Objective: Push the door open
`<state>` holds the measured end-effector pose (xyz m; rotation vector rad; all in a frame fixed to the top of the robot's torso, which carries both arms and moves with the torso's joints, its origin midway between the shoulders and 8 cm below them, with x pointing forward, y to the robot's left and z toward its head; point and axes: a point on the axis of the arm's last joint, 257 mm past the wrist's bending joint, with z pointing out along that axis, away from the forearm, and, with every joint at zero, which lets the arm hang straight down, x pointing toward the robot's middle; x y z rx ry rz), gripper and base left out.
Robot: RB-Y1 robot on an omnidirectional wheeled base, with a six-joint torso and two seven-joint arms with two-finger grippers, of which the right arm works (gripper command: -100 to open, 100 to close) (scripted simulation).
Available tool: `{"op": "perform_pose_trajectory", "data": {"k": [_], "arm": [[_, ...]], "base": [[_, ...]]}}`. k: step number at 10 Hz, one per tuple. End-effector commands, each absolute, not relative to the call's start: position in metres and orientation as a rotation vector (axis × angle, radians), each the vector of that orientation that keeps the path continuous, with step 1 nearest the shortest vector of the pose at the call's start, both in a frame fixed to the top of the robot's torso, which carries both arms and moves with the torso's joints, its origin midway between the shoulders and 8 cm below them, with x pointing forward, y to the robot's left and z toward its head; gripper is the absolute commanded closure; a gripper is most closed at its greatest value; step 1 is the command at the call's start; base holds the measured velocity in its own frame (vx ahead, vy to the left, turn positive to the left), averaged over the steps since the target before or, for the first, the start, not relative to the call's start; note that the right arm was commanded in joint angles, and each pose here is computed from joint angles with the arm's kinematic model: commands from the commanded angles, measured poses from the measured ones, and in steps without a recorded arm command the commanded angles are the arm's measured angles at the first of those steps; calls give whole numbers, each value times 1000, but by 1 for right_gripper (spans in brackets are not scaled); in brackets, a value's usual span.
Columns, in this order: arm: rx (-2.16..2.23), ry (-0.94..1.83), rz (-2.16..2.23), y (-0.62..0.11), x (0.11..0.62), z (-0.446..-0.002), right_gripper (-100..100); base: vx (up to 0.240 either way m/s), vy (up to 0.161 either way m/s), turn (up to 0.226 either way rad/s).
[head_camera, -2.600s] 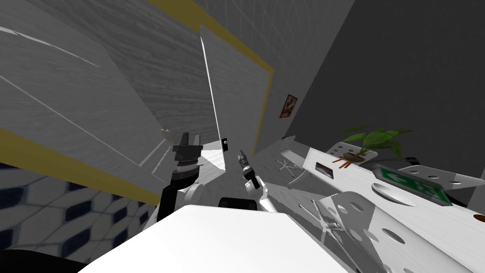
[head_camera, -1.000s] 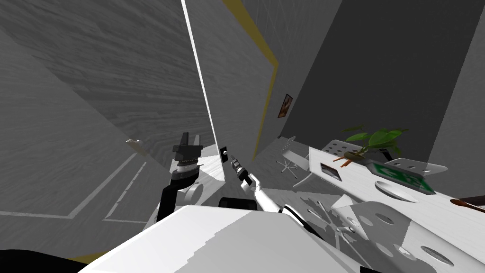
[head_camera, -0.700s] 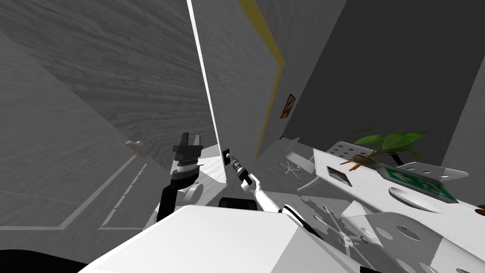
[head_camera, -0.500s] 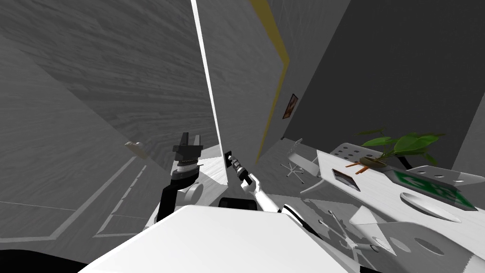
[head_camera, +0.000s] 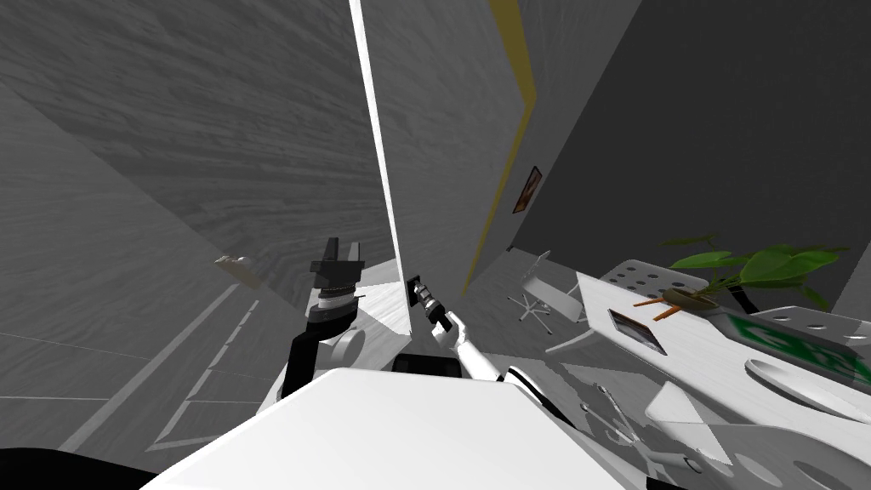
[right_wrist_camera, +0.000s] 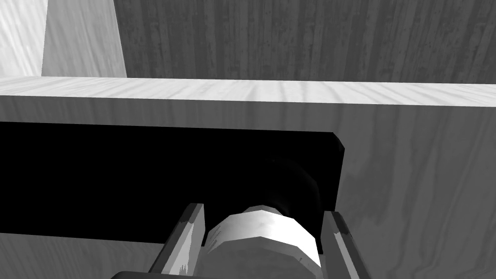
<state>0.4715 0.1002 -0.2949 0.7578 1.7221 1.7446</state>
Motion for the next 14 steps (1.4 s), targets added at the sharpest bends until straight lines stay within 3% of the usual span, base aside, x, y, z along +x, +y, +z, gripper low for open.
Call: {"op": "perform_pose_trajectory", "data": {"k": [1, 5, 14], "arm": [[760, 1725, 1742, 100, 471, -296, 100], [767, 1717, 1718, 89, 479, -298, 100], [817, 1661, 1613, 39, 513, -302, 100]], "base": [[-23, -18, 15], [13, 31, -6], [85, 166, -42]]}}
